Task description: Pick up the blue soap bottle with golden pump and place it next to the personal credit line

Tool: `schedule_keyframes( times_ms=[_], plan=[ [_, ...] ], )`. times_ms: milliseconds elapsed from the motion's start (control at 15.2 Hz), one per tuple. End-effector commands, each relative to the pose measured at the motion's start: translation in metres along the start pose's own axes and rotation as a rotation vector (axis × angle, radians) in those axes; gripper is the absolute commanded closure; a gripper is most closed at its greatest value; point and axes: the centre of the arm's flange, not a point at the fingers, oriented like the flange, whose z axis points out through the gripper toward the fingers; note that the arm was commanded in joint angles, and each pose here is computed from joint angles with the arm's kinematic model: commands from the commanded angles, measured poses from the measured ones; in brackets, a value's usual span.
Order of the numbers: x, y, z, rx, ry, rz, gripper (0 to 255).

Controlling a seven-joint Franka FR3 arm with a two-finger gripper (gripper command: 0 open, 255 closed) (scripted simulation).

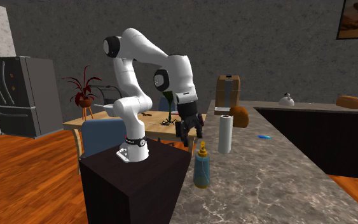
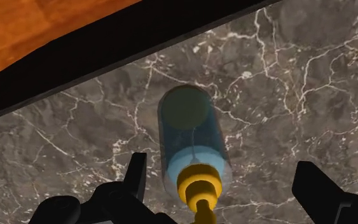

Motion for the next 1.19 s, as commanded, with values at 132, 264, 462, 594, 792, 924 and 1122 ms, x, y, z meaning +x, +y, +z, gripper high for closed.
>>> schedule_keyframes(
  times_ms=[132, 264, 462, 594, 792, 924, 1122],
  plan=[
    [0.012, 0.008, 0.029, 0.005, 0.021, -0.011, 0],
    [0.013, 0.008, 0.039, 0.005, 0.021, -0.011, 0],
    [0.013, 0.008, 0.055, 0.005, 0.021, -0.011, 0],
    [0.013, 0.008, 0.064, 0.005, 0.021, -0.011, 0],
    [0.013, 0.008, 0.064, 0.005, 0.021, -0.011, 0],
    [0.013, 0.008, 0.064, 0.005, 0.021, -0.011, 0],
    [0.013, 0.008, 0.064, 0.005, 0.021, -0.011, 255]
  ],
)
